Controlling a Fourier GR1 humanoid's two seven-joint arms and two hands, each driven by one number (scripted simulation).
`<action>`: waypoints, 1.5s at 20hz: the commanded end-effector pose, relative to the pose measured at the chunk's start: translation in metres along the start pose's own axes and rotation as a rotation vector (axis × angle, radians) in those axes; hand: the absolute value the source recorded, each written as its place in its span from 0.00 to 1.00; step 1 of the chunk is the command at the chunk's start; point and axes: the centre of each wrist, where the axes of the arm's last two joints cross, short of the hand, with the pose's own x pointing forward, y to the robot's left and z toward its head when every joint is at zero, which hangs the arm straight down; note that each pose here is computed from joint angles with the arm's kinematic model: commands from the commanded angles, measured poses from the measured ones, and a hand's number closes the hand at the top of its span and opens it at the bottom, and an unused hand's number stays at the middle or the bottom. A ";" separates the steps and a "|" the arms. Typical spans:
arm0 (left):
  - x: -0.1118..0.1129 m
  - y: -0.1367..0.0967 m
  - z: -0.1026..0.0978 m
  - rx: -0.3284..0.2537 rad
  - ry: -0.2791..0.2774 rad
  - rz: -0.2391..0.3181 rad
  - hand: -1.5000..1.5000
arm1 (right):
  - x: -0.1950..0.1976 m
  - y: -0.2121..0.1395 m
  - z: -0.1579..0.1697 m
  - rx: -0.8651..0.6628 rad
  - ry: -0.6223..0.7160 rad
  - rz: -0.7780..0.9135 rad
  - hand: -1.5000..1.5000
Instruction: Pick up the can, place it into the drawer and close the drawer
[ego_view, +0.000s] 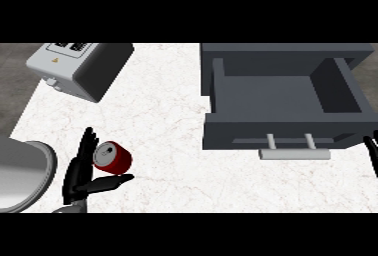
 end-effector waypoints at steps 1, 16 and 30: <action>-0.015 0.001 -0.015 0.011 0.000 -0.003 0.00 | -0.005 0.023 -0.002 0.015 0.004 0.006 0.00; -0.001 -0.033 -0.017 -0.085 -0.023 0.042 0.00 | -0.003 0.006 0.003 -0.012 0.013 -0.029 0.00; 0.048 -0.057 -0.045 -0.168 -0.093 0.133 1.00 | 0.002 -0.011 -0.003 -0.002 -0.017 -0.009 0.00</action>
